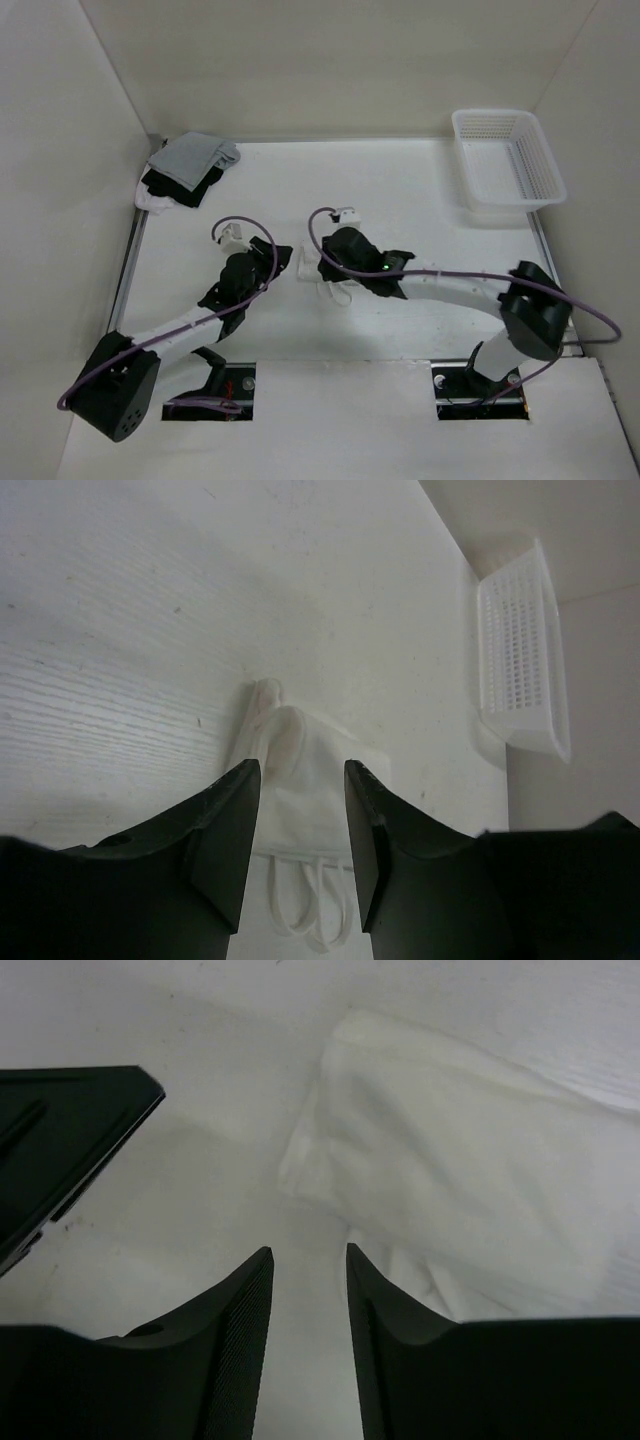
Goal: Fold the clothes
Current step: Fold the tank top
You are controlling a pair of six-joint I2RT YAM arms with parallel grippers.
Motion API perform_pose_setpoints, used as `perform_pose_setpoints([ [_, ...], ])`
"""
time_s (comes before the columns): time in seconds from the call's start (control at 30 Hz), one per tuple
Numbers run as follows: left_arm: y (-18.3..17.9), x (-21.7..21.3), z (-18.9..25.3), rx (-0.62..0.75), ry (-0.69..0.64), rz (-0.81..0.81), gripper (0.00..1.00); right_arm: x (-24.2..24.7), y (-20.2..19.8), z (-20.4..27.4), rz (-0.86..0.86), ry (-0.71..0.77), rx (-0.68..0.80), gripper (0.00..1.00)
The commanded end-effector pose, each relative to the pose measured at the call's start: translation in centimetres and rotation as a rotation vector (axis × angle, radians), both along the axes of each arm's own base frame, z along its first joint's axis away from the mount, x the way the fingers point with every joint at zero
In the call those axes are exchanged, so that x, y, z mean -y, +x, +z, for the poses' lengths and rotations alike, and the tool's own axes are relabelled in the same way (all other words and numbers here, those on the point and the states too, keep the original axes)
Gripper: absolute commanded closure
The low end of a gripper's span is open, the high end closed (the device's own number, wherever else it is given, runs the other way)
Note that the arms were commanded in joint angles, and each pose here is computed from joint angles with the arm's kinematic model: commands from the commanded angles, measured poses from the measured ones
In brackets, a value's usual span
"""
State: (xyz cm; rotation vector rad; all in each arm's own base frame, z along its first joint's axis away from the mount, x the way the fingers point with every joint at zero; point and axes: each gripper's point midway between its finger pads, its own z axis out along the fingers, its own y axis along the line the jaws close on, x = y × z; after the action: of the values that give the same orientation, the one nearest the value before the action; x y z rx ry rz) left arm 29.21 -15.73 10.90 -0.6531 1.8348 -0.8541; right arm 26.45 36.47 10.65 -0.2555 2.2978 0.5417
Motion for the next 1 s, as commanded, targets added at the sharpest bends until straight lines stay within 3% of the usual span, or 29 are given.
perform_pose_setpoints([
  [0.0, 1.3, 3.4, 3.1, 0.063, -0.005, -0.076, 0.62, 2.6, 1.3, 5.6, -0.085, 0.213, 0.118, 0.69],
  [0.07, 1.6, 6.1, 3.4, 0.064, 0.011, -0.137, 0.62, 4.3, 1.9, 5.5, -0.108, 0.277, 0.112, 0.85],
  [0.17, 2.0, 9.7, 3.4, 0.066, 0.025, -0.21, 0.63, 5.4, 3.2, 4.3, -0.102, 0.354, 0.069, 0.92],
  [0.47, 3.1, 11.7, -1.4, -0.031, 0.052, -0.235, 0.65, 5.5, 6.7, 0.4, -0.156, 0.506, -0.047, 0.93],
  [0.73, 0.6, 9.0, -7.4, -0.17, 0.084, -0.209, 0.65, 8.1, 7.4, -5.3, -0.287, 0.439, -0.159, 0.93],
  [0.97, -0.4, 7.9, -8.1, -0.192, 0.046, -0.205, 0.65, 10.2, 7.8, -7.1, -0.361, 0.387, -0.186, 0.93],
])
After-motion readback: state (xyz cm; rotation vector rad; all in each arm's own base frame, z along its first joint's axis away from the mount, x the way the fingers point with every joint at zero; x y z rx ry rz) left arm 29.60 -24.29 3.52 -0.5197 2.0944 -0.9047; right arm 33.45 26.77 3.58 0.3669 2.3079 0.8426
